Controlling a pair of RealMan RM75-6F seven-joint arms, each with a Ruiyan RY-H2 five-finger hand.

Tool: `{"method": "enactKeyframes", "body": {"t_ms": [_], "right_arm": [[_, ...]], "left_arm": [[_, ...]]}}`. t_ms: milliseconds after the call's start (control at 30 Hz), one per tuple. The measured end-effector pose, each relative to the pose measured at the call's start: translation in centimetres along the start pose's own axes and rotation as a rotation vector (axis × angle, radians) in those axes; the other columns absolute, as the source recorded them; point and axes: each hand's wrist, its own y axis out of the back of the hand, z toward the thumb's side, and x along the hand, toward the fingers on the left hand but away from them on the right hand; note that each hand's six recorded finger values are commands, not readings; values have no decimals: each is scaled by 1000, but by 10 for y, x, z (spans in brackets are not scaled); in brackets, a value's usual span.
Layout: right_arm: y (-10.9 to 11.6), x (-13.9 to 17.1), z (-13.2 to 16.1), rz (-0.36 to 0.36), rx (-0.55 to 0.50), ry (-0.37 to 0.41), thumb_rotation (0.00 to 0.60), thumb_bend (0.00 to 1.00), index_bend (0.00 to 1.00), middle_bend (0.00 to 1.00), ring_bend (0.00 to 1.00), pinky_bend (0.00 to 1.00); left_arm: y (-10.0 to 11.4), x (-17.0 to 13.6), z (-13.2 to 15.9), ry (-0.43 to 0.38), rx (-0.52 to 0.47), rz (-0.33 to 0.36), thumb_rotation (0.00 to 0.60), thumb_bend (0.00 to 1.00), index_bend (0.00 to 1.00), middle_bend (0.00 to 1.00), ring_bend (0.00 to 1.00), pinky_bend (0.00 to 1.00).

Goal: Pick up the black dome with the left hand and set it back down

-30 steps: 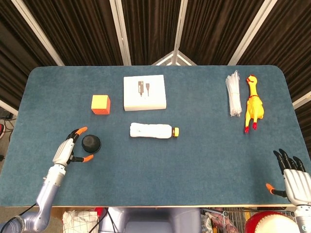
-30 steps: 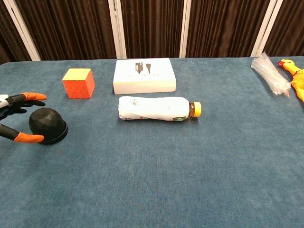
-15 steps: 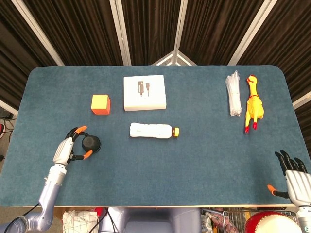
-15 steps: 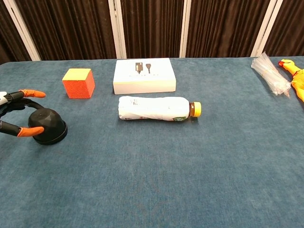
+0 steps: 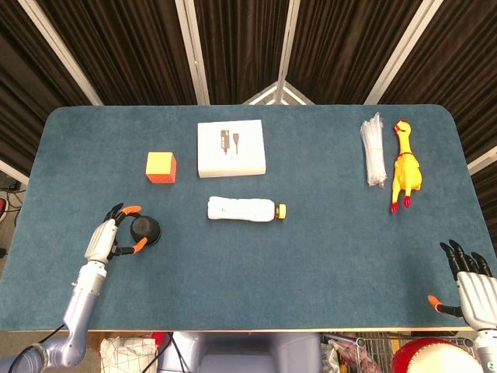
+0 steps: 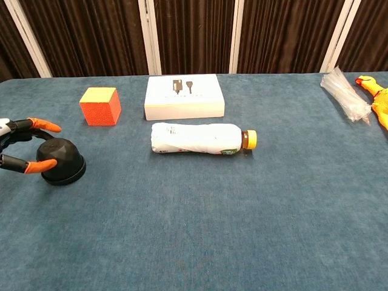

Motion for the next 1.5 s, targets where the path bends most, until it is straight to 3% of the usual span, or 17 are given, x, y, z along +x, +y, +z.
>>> {"method": "enactKeyframes", "body": {"t_ms": [167, 600, 967, 1067, 1200, 1500], "right_arm": [[0, -1, -1, 0, -2, -3, 600, 209, 0, 0, 166, 80], [1, -4, 0, 1, -2, 0, 600, 209, 0, 0, 166, 79], [3, -6, 1, -5, -4, -5, 600, 208, 0, 0, 166, 80], [5, -4, -3, -9, -11, -11, 600, 209, 0, 0, 166, 80], [6, -2, -7, -8, -15, -14, 600, 209, 0, 0, 166, 95], [4, -3, -5, -9, -11, -11, 600, 208, 0, 0, 166, 112]], "left_arm": [[3, -2, 8, -16, -9, 18, 600, 602, 277, 475, 0, 0], [11, -10, 43, -74, -81, 13, 600, 594, 287, 474, 0, 0], [-30, 4, 75, -124, -102, -75, 600, 560, 285, 442, 0, 0], [-48, 6, 87, -145, -91, -103, 600, 525, 257, 364, 0, 0], [-57, 5, 90, -150, -30, -137, 600, 429, 181, 149, 0, 0], [-42, -2, 89, -147, 27, -156, 600, 262, 115, 10, 0, 0]]}}
